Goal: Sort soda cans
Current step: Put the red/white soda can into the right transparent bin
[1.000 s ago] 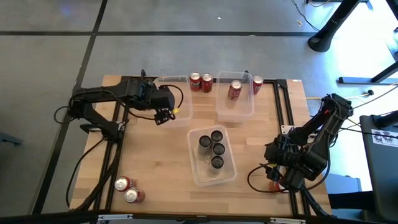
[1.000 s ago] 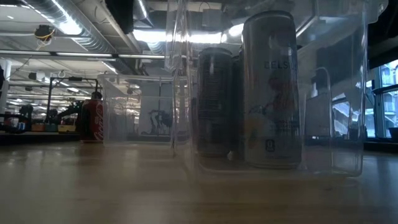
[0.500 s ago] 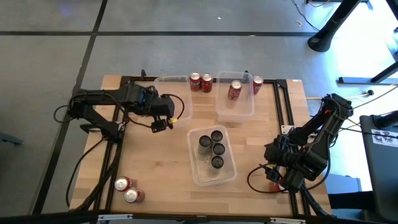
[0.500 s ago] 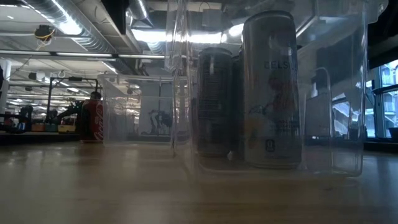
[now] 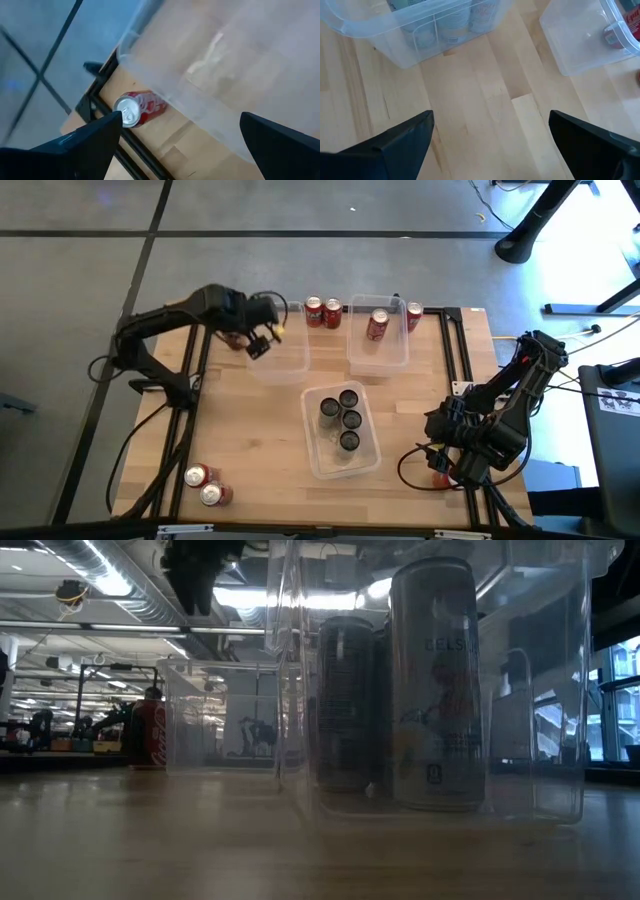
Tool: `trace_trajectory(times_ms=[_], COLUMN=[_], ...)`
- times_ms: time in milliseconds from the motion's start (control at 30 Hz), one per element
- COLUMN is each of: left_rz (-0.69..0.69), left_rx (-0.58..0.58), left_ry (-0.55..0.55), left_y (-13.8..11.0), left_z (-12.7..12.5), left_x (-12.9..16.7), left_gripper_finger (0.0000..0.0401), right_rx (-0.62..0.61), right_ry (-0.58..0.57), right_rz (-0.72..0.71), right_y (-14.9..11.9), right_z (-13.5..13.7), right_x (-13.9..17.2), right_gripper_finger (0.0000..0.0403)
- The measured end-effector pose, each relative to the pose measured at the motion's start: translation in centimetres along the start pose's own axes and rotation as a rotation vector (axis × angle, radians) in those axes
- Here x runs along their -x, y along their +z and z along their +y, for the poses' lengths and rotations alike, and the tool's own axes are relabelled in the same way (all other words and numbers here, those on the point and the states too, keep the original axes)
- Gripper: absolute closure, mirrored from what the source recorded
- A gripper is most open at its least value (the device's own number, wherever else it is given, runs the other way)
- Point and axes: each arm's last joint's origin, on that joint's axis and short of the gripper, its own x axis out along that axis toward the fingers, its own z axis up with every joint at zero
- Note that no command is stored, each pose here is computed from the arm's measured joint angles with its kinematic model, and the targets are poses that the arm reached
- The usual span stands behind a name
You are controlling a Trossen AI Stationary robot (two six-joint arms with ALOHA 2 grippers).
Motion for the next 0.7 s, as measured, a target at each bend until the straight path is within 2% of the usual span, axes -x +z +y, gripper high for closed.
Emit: trace_trajectory(times_ms=[167,267,433,700], left_rz=[0.035,0.104,0.222,0.281], left_rx=[0.224,0.302,0.362,0.448], left_ry=[0.035,0.032,0.075,0.11], left_y=[0.5,0.3,-0.4,-1.0], left_z=[2.9,3.9,5.2,7.1], left_x=[-1.1,-2.6,-5.8,-9.6], left_gripper_finger=[0.001,0.001,0.001,0.001], right_rx=[0.0,0.0,0.0,0.005], right_ry=[-0.001,-0.008,-0.011,-0.014], right_rz=[-0.002,-0.022,-0.029,-0.032], right_y=[0.0,0.1,0.1,0.1], right_z=[0.0,0.0,0.0,-0.1], right_x=[0.0,0.0,0.0,0.0], right_gripper_finger=[0.0011,0.0011,0.0011,0.0011])
